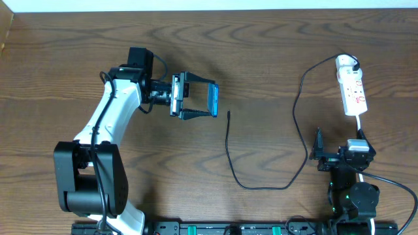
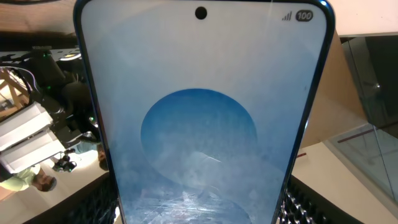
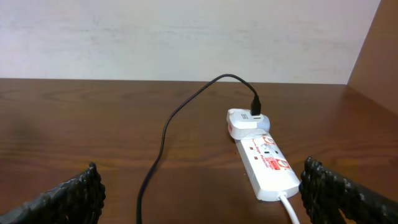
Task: Plug charger to phone and switch on socket
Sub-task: 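Lift the phone with the left gripper and turn it upright, then raise the held phone toward the table center with the left gripper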
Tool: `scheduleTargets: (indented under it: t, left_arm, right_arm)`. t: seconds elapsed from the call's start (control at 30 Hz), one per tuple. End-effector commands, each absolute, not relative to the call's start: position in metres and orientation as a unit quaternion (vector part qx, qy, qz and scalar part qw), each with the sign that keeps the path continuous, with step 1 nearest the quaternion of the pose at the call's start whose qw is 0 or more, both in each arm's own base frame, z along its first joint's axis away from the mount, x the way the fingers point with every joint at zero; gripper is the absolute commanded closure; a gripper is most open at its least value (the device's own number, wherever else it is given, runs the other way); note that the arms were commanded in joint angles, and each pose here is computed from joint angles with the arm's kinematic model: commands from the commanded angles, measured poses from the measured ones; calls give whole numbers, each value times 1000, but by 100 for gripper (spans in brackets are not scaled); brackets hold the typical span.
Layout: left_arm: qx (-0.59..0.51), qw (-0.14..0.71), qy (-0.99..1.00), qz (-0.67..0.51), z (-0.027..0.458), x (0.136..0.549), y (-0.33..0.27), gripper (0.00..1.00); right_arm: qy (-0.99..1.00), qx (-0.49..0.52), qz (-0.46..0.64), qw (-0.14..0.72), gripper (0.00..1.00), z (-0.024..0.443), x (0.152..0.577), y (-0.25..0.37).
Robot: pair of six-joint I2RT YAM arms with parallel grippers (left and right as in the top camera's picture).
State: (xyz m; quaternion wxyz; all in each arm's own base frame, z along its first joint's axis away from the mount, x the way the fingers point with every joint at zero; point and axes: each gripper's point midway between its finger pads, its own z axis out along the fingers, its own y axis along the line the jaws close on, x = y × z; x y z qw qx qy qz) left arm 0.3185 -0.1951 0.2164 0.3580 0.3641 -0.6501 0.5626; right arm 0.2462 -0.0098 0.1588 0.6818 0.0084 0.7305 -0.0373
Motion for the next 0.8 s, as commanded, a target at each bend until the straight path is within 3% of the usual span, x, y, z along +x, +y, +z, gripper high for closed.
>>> scheduleTargets:
  t: [0.0,0.77]
  left_arm:
    - [347,364,-638,583,235,314,-194,93]
    - [351,360,-643,578,232,314,-194,93]
  right_arm:
    - [729,13,-37,683,1,159,246,-10]
    - [729,13,-37,683,1,159,246,-10]
